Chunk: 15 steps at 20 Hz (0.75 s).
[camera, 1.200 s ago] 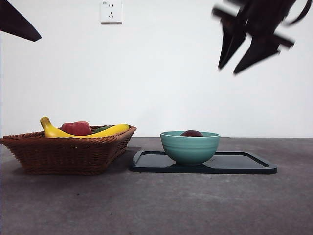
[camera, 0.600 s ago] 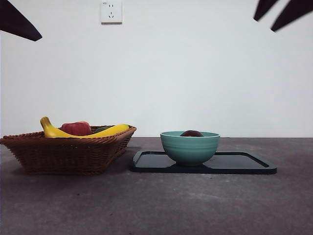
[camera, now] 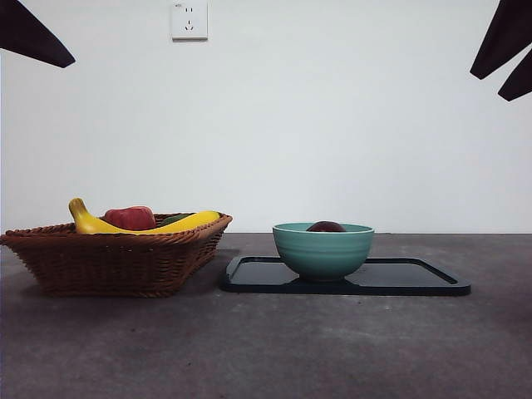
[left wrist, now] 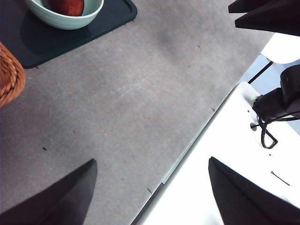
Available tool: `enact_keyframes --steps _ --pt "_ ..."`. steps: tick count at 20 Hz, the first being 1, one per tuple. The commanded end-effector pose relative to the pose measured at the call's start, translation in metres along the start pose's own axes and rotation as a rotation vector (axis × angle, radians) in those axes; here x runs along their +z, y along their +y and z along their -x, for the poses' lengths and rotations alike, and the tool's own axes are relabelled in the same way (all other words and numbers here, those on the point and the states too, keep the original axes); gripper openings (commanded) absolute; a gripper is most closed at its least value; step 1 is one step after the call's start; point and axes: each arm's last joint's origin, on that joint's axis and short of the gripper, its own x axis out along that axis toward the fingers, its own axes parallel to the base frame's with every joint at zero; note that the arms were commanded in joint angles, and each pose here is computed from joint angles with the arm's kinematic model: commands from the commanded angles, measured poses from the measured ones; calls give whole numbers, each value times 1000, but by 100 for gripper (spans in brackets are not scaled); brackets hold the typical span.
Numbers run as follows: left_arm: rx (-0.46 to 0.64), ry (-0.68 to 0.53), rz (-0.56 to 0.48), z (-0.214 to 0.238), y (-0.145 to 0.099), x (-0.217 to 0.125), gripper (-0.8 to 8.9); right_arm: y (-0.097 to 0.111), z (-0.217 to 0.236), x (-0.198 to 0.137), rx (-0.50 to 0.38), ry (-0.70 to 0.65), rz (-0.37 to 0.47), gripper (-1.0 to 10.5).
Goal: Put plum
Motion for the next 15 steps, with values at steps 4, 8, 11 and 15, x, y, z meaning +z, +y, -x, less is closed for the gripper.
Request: enact_keyframes --steps 4,8,11,15 --pt "-7 -15 -10 1 -2 4 374 2 1 3 13 -8 16 192" --pt "-7 -16 -11 1 -2 4 374 2 1 3 13 -8 16 192" --pt "-7 -16 -6 1 -2 4 374 2 1 3 13 -8 16 192" --pt "-7 -17 29 0 -1 4 375 2 1 3 13 -7 15 192"
